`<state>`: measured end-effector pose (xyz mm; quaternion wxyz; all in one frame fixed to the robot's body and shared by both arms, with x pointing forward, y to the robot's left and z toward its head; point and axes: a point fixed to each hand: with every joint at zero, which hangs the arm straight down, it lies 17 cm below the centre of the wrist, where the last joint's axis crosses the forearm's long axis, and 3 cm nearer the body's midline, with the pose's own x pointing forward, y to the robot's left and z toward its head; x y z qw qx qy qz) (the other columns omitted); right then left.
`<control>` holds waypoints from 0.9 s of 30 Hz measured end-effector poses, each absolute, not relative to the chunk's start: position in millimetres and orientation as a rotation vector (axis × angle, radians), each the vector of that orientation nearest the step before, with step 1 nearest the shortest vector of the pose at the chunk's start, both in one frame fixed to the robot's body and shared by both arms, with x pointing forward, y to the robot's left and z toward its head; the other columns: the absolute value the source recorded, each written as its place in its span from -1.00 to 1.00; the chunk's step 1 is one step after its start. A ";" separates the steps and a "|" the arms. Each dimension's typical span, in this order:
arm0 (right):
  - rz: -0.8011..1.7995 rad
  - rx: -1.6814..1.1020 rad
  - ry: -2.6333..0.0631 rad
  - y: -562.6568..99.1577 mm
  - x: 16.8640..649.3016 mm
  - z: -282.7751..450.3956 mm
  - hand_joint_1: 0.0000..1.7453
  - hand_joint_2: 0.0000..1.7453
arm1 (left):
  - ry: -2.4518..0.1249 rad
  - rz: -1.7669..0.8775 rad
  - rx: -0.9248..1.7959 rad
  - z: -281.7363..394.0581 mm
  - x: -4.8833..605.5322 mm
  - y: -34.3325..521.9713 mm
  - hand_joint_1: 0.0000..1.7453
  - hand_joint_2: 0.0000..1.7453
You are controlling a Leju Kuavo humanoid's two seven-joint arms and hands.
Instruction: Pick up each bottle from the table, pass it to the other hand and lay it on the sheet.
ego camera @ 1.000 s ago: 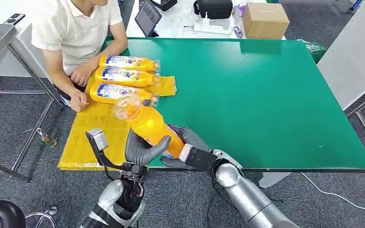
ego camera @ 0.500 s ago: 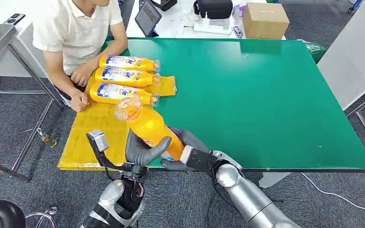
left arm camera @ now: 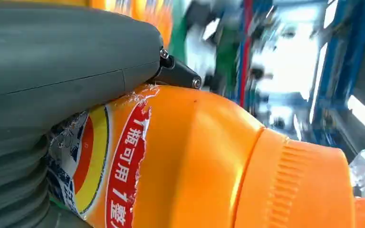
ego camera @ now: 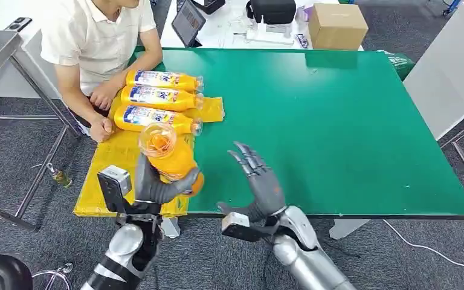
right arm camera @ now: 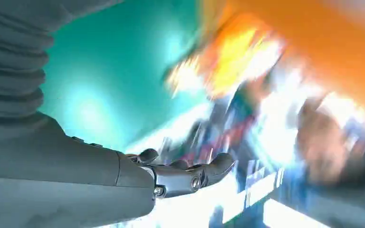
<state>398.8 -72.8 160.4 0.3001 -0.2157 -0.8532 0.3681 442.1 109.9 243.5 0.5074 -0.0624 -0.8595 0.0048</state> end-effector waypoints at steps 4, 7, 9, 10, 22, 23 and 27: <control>1.048 -0.864 -2.289 -103.9 391.3 165.8 -1.00 -1.00 | -2.132 -0.128 0.150 248.8 449.1 145.3 1.00 1.00; 0.972 -0.972 -2.245 -135.0 400.7 173.0 -1.00 -1.00 | -2.139 -0.181 0.272 248.9 452.0 158.9 1.00 1.00; 0.902 -1.039 -2.216 -156.2 405.0 178.9 -1.00 -1.00 | -2.147 -0.295 0.457 251.4 455.2 167.4 1.00 1.00; 0.860 -1.055 -2.202 -165.2 406.7 180.8 -1.00 -1.00 | -2.148 -0.367 0.555 253.6 458.4 169.7 1.00 1.00; 0.612 -1.084 -2.138 -204.2 414.9 189.2 -1.00 -1.00 | -1.913 -0.959 0.935 218.6 514.1 168.2 1.00 1.00; 0.591 -1.073 -2.142 -204.4 415.8 190.4 -1.00 -1.00 | -1.856 -1.048 0.912 203.3 521.1 161.3 1.00 1.00; 0.546 -1.020 -2.154 -197.4 418.0 190.2 -1.00 -1.00 | -1.728 -1.243 0.813 158.0 532.1 132.3 1.00 1.00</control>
